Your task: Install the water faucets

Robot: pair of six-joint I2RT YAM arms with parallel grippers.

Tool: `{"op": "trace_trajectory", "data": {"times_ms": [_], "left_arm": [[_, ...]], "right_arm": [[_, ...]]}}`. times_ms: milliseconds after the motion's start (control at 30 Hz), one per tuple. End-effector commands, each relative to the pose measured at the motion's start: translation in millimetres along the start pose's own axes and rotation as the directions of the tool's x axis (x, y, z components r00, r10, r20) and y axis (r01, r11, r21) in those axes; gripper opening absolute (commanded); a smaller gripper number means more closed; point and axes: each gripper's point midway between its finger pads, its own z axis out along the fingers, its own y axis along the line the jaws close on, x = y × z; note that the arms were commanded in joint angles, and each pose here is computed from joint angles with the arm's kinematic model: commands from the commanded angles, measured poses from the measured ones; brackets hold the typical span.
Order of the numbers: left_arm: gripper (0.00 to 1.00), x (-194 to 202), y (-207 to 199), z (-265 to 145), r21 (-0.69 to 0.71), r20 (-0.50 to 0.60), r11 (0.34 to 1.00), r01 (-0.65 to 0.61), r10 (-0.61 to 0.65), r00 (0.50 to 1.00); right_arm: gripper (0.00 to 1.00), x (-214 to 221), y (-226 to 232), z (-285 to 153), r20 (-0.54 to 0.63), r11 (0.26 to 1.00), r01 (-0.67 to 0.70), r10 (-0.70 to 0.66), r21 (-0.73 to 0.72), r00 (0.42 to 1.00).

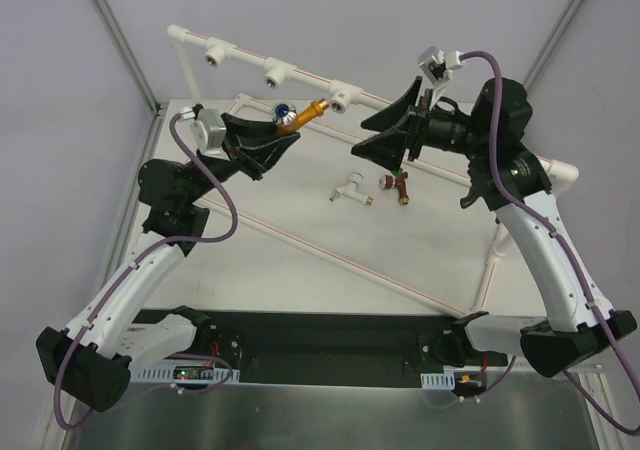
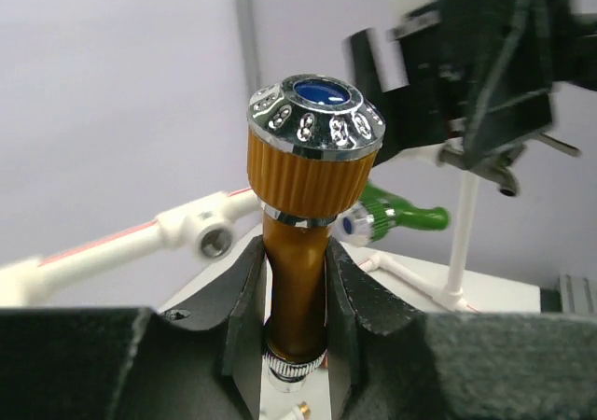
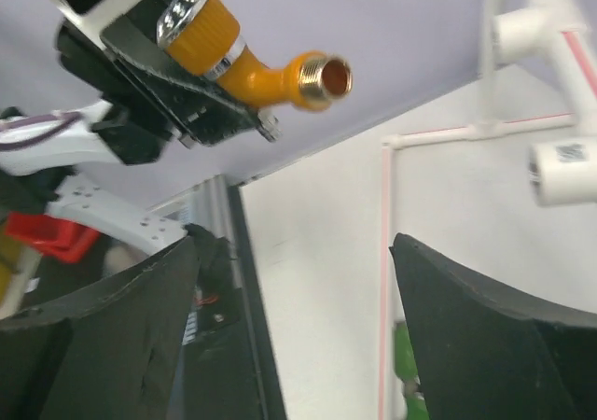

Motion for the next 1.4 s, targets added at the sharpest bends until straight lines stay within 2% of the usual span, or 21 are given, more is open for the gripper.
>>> {"op": "trace_trajectory", "data": {"times_ms": [0, 33, 67, 100, 167, 200, 300, 367, 533, 633, 733, 800, 867, 1000, 1033, 1167, 1200, 1267, 1300, 1333, 1367], "left_arm": [[0.00, 0.9, 49.4, -25.9, -0.312, 0.002, 0.927, 0.209, -0.219, 0.976], [0.00, 0.9, 57.4, -31.9, -0.349, 0.011, 0.905, 0.241, -0.254, 0.967], [0.00, 3.4, 73.4, -43.6, -0.415, 0.041, 0.853, 0.316, -0.329, 0.943], [0.00, 7.1, 82.5, -51.8, -0.452, 0.054, 0.819, 0.354, -0.371, 0.927], [0.00, 19.2, 95.0, -65.8, -0.503, 0.099, 0.730, 0.463, -0.483, 0.870], [0.00, 19.8, 104.5, -76.4, -0.528, 0.120, 0.701, 0.479, -0.497, 0.859], [0.00, 31.9, 118.5, -93.6, -0.582, 0.171, 0.602, 0.547, -0.567, 0.806], [0.00, 37.7, 125.0, -101.4, -0.607, 0.202, 0.539, 0.583, -0.605, 0.770], [0.00, 37.3, 144.0, -123.2, -0.677, 0.267, 0.433, 0.594, -0.608, 0.747], [0.00, 40.0, 153.1, -134.5, -0.694, 0.314, 0.369, 0.618, -0.617, 0.721], [0.00, 45.1, 159.7, -139.7, -0.683, 0.368, 0.304, 0.664, -0.642, 0.672], [0.00, 44.4, 165.6, -141.8, -0.672, 0.389, 0.290, 0.682, -0.645, 0.658], [0.00, 46.5, 171.8, -142.1, -0.650, 0.417, 0.263, 0.713, -0.661, 0.624], [0.00, 39.7, 185.7, -139.7, -0.617, 0.450, 0.265, 0.741, -0.654, 0.609], [0.00, 41.8, 190.5, -140.5, -0.610, 0.465, 0.245, 0.753, -0.659, 0.591], [0.00, 32.6, 204.4, -138.4, -0.564, 0.508, 0.237, 0.791, -0.655, 0.559], [0.00, 30.4, 207.7, -138.6, -0.558, 0.517, 0.236, 0.795, -0.651, 0.556], [0.00, 26.4, 215.1, -136.2, -0.542, 0.530, 0.238, 0.806, -0.648, 0.547], [0.00, 24.9, 217.5, -135.4, -0.537, 0.536, 0.239, 0.809, -0.644, 0.546], [0.00, 25.4, 222.5, -136.3, -0.524, 0.552, 0.224, 0.821, -0.645, 0.528], [0.00, 19.0, 224.9, -134.3, -0.506, 0.557, 0.249, 0.826, -0.636, 0.534]], "right_arm": [[0.89, -23.4, -21.2, -41.4, -0.044, 0.910, 0.286, -0.286, 0.301, 0.957], [0.91, -22.2, -23.1, -51.6, -0.087, 0.888, 0.297, -0.285, 0.352, 0.955], [0.91, -24.9, -32.0, -60.8, -0.138, 0.839, 0.368, -0.342, 0.400, 0.930], [0.91, -27.7, -51.1, -74.5, -0.184, 0.773, 0.382, -0.336, 0.507, 0.924], [0.92, -31.4, -60.0, -97.3, -0.264, 0.689, 0.426, -0.335, 0.586, 0.905], [0.93, -34.2, -73.3, -110.0, -0.328, 0.618, 0.476, -0.345, 0.626, 0.879], [0.93, -30.9, -86.4, -134.1, -0.458, 0.544, 0.552, -0.312, 0.632, 0.832], [0.93, -20.8, -93.3, -145.9, -0.526, 0.535, 0.580, -0.269, 0.614, 0.807], [0.93, -1.8, -106.0, -158.0, -0.651, 0.552, 0.649, -0.233, 0.523, 0.722], [0.91, 9.9, -113.2, -159.7, -0.696, 0.572, 0.666, -0.216, 0.478, 0.685], [0.86, 17.2, -120.6, -160.2, -0.724, 0.583, 0.675, -0.203, 0.452, 0.660], [0.83, 20.9, -126.6, -161.0, -0.738, 0.583, 0.679, -0.190, 0.446, 0.647], [0.77, 24.8, -133.6, -160.4, -0.752, 0.586, 0.683, -0.179, 0.436, 0.634], [0.63, 27.7, -139.4, -158.0, -0.761, 0.591, 0.686, -0.178, 0.425, 0.624], [0.62, 31.0, -141.8, -157.6, -0.764, 0.596, 0.684, -0.173, 0.422, 0.622], [0.51, 36.3, -145.4, -158.9, -0.771, 0.594, 0.684, -0.161, 0.423, 0.616], [0.41, 37.2, -145.6, -158.8, -0.769, 0.594, 0.682, -0.159, 0.426, 0.619], [0.28, 39.9, -143.6, -159.1, -0.768, 0.599, 0.679, -0.158, 0.425, 0.620], [0.14, 39.4, -143.4, -158.8, -0.766, 0.596, 0.681, -0.161, 0.427, 0.622], [0.07, 39.1, -143.7, -159.1, -0.766, 0.591, 0.683, -0.163, 0.429, 0.622], [0.02, 37.7, -142.1, -161.1, -0.764, 0.581, 0.687, -0.164, 0.437, 0.624]]}}
